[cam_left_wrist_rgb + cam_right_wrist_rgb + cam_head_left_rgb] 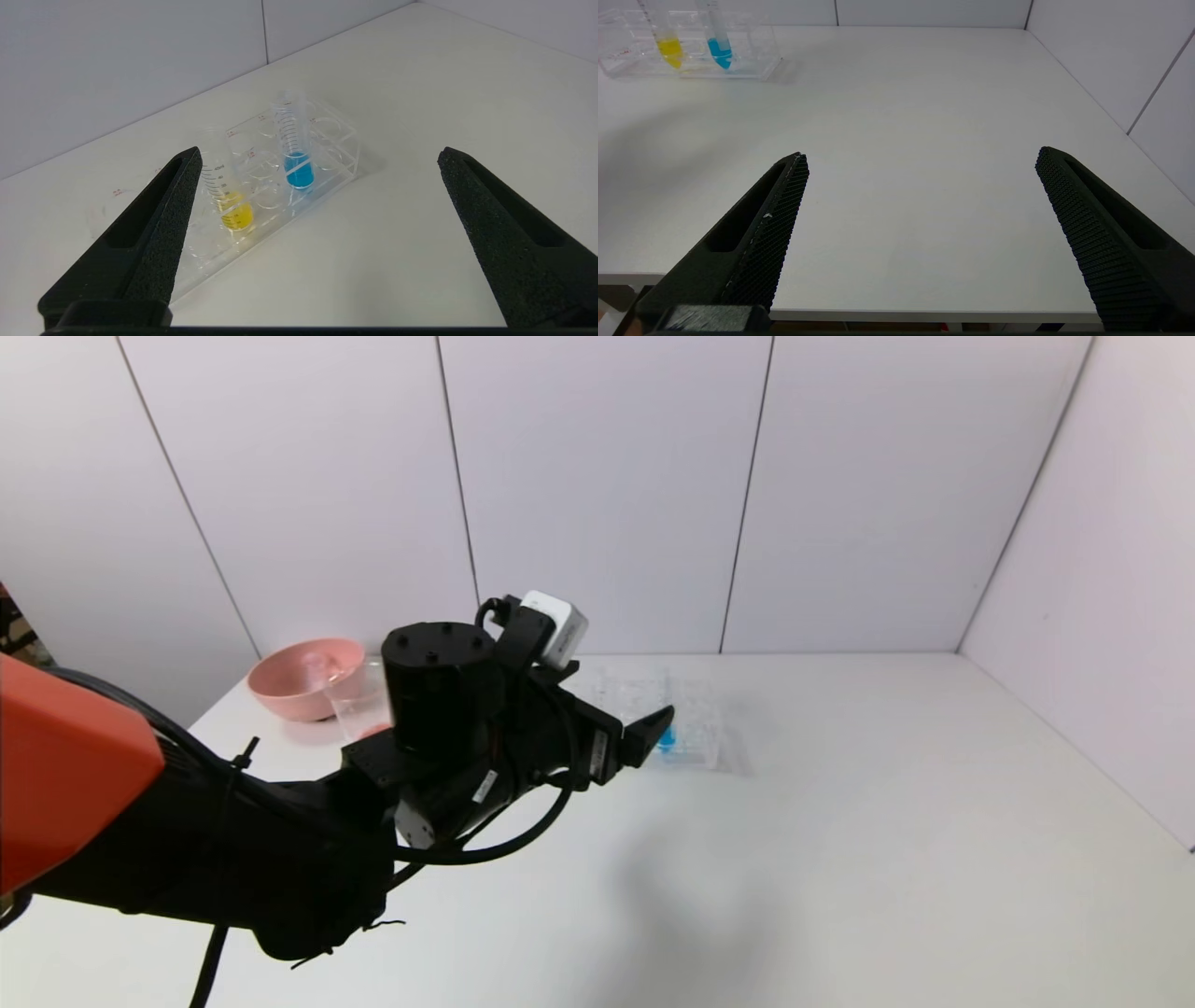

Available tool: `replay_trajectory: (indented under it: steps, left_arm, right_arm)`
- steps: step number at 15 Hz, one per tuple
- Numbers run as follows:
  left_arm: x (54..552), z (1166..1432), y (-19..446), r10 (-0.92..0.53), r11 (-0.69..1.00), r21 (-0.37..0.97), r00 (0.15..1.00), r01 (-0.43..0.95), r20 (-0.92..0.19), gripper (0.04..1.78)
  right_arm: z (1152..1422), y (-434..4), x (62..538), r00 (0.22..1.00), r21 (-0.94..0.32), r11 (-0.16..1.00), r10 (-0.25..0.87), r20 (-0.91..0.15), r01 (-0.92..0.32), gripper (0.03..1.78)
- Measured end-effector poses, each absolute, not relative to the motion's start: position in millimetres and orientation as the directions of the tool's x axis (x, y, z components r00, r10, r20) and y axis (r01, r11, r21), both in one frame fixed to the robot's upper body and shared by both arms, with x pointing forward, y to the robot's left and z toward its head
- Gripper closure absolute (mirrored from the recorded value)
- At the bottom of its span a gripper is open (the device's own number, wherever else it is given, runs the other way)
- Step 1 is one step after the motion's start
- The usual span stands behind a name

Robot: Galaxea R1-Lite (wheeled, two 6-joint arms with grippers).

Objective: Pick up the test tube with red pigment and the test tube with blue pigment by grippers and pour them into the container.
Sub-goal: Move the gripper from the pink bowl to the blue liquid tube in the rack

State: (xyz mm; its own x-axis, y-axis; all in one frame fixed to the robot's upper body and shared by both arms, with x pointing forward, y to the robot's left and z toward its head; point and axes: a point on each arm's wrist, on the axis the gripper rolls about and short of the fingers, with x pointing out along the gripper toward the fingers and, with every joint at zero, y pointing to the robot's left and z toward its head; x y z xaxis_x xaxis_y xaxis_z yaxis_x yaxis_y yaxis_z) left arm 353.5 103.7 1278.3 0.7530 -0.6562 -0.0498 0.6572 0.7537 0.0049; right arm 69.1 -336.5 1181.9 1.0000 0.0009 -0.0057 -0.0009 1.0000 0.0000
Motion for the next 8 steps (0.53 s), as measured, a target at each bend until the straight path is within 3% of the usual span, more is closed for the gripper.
replay_trajectory:
  steps: [8]
  left_arm:
    - [382.4, 1247.8, 71.6, -0.661, 0.746, 0.004, 0.741, 0.666, -0.118, 0.06]
  right_arm:
    - [1181.9, -336.5, 69.1, 1.0, 0.0, 1.0, 0.001, -0.006, -0.001, 0.04]
